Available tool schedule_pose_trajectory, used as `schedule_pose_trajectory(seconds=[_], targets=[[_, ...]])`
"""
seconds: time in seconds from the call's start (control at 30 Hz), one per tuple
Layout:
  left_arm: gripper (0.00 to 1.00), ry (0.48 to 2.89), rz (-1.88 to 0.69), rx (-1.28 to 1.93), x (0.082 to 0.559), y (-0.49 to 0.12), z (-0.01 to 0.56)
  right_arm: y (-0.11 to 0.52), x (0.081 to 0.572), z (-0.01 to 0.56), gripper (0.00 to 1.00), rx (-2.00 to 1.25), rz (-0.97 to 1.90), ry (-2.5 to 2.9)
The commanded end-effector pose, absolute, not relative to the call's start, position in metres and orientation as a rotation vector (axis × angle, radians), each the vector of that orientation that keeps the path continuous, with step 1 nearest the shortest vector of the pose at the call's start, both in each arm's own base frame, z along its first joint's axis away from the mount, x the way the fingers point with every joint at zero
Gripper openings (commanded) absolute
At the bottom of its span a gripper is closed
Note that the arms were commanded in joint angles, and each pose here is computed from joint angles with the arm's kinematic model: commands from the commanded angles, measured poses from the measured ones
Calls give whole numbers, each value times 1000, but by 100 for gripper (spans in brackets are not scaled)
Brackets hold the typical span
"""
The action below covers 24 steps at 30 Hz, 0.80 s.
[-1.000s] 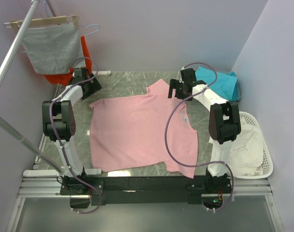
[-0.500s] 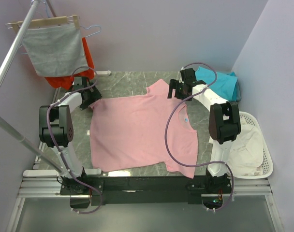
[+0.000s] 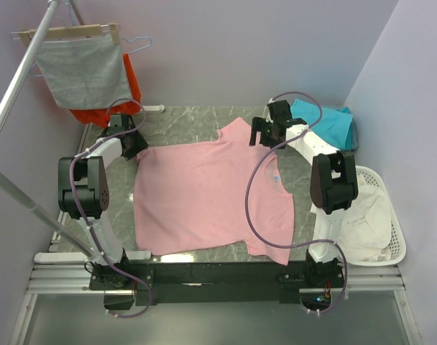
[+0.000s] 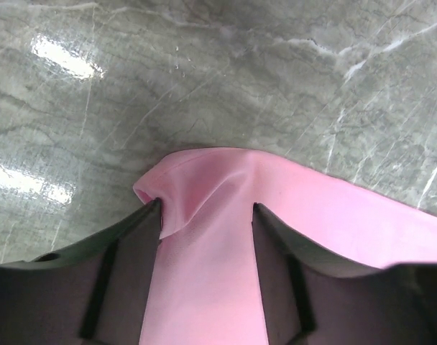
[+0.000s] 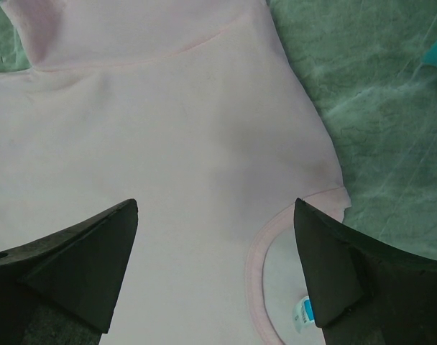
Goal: Fold and stack the t-shirts
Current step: Grap the side of the flattened tshirt furthest away from the robot with both arms
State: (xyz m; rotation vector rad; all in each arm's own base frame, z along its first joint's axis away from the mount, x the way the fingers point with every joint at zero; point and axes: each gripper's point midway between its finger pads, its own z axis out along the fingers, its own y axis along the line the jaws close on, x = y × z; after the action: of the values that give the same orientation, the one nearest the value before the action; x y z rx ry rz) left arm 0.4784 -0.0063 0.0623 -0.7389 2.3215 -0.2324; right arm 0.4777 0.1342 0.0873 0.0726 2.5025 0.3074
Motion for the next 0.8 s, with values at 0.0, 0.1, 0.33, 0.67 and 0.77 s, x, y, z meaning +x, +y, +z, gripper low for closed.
schedule_pose_trajectory(seconds=[0.0,0.1,0.33,0.67,0.77], targets=[[53,2289,-267,-724,493,-10,72,131,490,101,95,63,288,2463],[26,2299,-269,-719,493,-10,69,130,490,100,95,63,283,2467],[1,2325,-290,-685,495,-14,63,127,490,100,95,64,267,2467],[1,2194,-242,-615,508,1,111,127,489,100,95,61,271,2466],[1,2126,-198,-607,517,10,126,125,490,99,95,71,260,2468]])
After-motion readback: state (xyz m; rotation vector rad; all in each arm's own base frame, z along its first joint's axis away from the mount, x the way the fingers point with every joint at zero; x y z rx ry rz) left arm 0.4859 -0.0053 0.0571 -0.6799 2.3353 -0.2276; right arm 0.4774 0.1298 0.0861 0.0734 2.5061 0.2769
